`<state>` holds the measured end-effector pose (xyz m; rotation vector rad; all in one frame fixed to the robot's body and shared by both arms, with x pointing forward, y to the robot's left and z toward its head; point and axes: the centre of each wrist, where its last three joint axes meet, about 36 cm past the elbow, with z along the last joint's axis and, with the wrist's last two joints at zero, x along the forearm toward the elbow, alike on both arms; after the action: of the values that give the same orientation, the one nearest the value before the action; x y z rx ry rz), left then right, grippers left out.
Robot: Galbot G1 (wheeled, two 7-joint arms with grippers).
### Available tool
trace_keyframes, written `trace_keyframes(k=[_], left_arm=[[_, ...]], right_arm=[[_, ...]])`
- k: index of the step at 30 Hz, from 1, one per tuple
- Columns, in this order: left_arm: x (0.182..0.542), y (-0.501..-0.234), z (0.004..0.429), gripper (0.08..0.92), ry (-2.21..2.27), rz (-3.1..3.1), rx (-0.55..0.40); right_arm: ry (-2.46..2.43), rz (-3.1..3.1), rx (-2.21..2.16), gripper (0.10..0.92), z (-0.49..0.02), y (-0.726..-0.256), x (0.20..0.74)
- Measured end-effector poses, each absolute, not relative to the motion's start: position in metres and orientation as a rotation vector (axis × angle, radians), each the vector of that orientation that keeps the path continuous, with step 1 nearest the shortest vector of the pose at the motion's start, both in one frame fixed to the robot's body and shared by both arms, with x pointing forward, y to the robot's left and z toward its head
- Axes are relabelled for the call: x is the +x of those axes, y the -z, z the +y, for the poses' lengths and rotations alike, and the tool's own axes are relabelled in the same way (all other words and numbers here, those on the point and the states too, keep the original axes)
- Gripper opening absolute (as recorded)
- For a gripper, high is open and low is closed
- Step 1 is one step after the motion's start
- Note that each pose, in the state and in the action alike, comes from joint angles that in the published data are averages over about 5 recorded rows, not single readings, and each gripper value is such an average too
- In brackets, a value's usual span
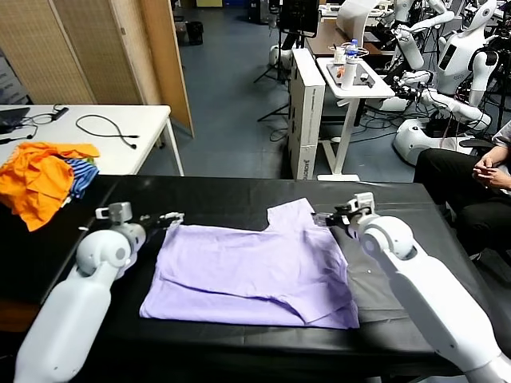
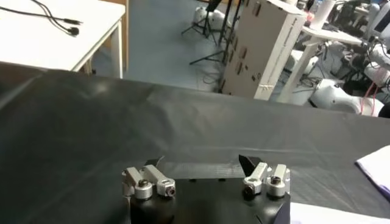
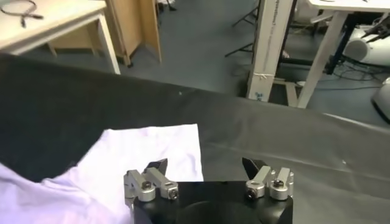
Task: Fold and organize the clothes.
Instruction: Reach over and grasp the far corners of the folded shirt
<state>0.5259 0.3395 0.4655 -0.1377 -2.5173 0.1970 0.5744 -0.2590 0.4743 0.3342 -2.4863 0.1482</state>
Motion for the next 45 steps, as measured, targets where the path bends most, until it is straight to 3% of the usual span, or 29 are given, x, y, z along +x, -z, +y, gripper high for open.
trace_keyframes(k=[16,23,27,37,41,45], left_arm=[[0.515,-0.447,0.344,0.887,-0.170,-2.472,-0.138],[0.514,-0.444,0.343,0.786,-0.164,-2.466,-0.145],[0.514,-0.444,0.343,0.730,-0.166,-2.466,-0.153],[0.518,-0.445,0.347,0.440,-0.164,-2.467,-0.160],[0.518,-0.444,0.347,0.256,-0.167,-2.465,-0.171],[0.518,-0.444,0.346,0.196,-0.166,-2.464,-0.181]], right_arm=[[-0.180,-2.447,0.339,0.888,-0.253,-0.459,0.586],[-0.183,-2.437,0.357,0.759,-0.246,-0.456,0.589],[-0.180,-2.430,0.360,0.610,-0.245,-0.453,0.590],[-0.173,-2.422,0.368,0.279,-0.241,-0.447,0.590],[-0.171,-2.422,0.367,0.210,-0.241,-0.447,0.590],[-0.166,-2.424,0.364,0.157,-0.242,-0.447,0.589]])
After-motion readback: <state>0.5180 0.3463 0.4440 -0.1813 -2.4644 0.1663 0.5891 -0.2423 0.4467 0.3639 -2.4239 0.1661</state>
